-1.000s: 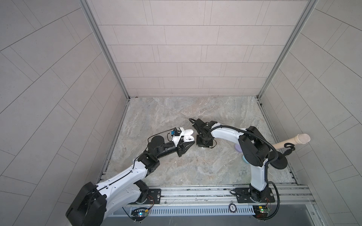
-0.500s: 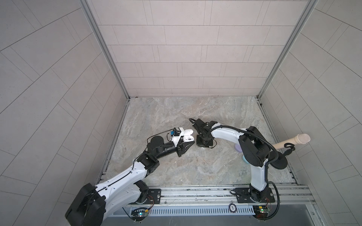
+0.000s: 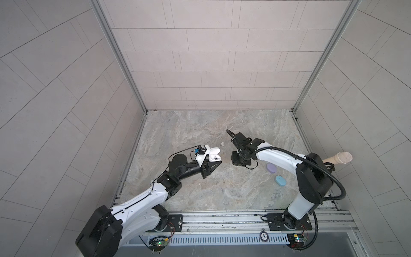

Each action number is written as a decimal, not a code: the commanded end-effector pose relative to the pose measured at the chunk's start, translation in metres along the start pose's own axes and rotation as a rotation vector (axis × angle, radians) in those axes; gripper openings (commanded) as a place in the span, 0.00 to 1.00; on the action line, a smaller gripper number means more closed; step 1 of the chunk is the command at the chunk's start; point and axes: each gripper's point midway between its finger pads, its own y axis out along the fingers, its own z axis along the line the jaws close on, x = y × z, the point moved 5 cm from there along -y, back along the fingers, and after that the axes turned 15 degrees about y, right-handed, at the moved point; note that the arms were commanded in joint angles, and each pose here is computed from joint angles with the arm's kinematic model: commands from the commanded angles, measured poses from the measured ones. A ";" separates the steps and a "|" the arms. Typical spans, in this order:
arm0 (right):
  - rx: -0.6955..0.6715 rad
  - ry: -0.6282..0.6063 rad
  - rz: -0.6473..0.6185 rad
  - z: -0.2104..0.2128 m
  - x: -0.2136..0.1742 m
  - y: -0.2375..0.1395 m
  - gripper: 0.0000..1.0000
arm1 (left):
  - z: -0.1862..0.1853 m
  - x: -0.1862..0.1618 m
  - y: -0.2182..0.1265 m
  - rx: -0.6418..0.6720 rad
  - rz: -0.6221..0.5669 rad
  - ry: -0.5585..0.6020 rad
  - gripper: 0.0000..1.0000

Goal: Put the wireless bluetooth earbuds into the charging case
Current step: 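Lift the white earbud and carry it toward the open white case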

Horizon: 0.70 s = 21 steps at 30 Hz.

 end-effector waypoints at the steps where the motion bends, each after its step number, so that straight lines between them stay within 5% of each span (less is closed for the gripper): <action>1: 0.098 -0.037 -0.003 0.001 -0.002 -0.023 0.11 | 0.002 0.015 0.004 -0.022 -0.061 0.020 0.12; 21: 0.639 -0.283 -0.086 0.007 -0.019 -0.183 0.10 | -0.002 0.040 0.041 -0.175 -0.101 0.075 0.12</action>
